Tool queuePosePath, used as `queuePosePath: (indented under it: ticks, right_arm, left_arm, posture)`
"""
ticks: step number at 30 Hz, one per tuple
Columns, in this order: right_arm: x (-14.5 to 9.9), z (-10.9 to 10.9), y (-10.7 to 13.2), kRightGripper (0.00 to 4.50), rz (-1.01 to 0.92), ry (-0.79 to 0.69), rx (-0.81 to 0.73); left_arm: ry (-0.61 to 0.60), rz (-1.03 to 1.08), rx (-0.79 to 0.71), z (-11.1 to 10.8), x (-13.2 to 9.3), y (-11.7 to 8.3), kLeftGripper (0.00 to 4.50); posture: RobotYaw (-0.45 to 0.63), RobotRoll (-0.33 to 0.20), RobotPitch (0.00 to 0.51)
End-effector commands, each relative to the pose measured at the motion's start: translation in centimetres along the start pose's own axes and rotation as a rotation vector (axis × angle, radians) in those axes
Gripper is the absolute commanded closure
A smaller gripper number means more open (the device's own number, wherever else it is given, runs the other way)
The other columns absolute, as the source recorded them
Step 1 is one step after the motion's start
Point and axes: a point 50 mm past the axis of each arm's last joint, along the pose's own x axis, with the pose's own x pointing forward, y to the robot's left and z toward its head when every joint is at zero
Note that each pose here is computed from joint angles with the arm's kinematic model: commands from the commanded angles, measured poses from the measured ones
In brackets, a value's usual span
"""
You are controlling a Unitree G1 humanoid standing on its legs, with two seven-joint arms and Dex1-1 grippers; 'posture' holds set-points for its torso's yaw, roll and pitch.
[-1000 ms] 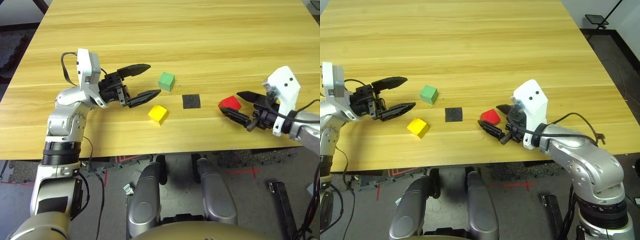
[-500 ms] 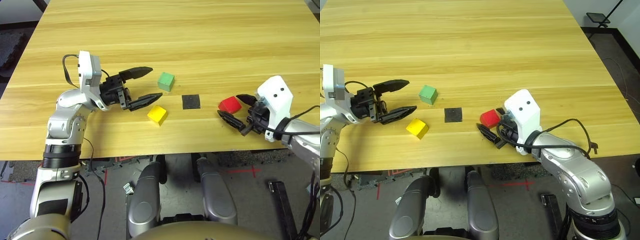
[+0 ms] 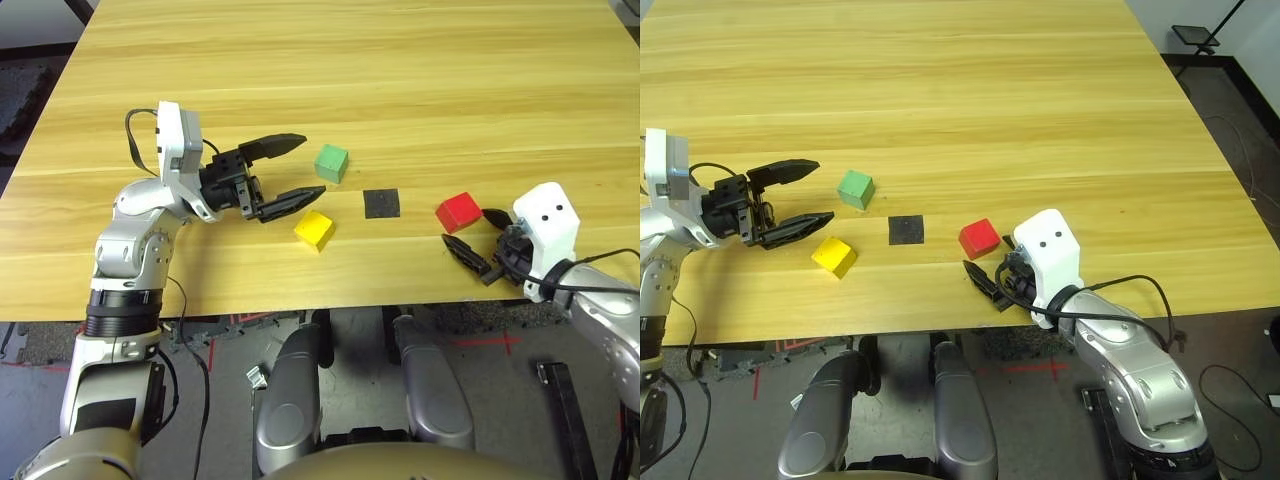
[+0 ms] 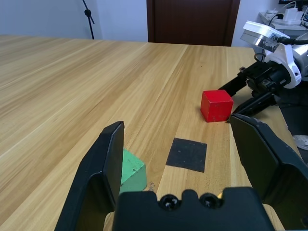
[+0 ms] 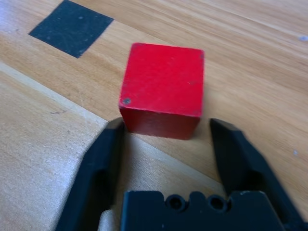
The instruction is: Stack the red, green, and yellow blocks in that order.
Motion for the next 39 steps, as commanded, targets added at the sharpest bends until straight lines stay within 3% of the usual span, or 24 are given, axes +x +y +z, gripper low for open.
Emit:
queuePosePath:
  ticks: [1,12,21,26,33,39]
  right_arm:
    - [0.5,-0.6,0.0,2.42,0.015,0.01,0.001]
    - [1.4,0.2,-0.3,2.46,0.053,-0.025,-0.048]
    - [2.1,4.0,-2.6,2.46,0.157,-0.149,-0.184]
    - [1.8,5.4,-3.1,2.46,0.352,-0.161,-0.203]
    - [1.0,6.7,-4.2,2.46,0.66,-0.064,-0.324]
    - [2.7,7.5,-5.4,2.46,0.796,-0.002,-0.425]
  left_arm:
    - [0.006,-0.019,-0.01,-0.3,0.3,-0.5,0.0]
    - [0.002,-0.009,-0.024,-0.5,0.5,-0.7,0.0]
    - [0.002,0.0,-0.024,-0.7,0.6,-0.6,0.0]
    - [0.0,0.0,-0.024,-0.8,0.8,-0.6,0.0]
    - [0.0,0.004,-0.016,-0.7,0.8,-0.5,0.0]
    - [0.001,0.001,-0.013,-0.6,1.0,-0.6,0.0]
  posture:
    - [0.19,0.011,0.318]
    - [0.2,0.014,0.319]
    - [0.19,0.012,0.314]
    - [0.2,0.008,0.308]
    - [0.2,0.011,0.303]
    - [0.22,0.017,0.303]
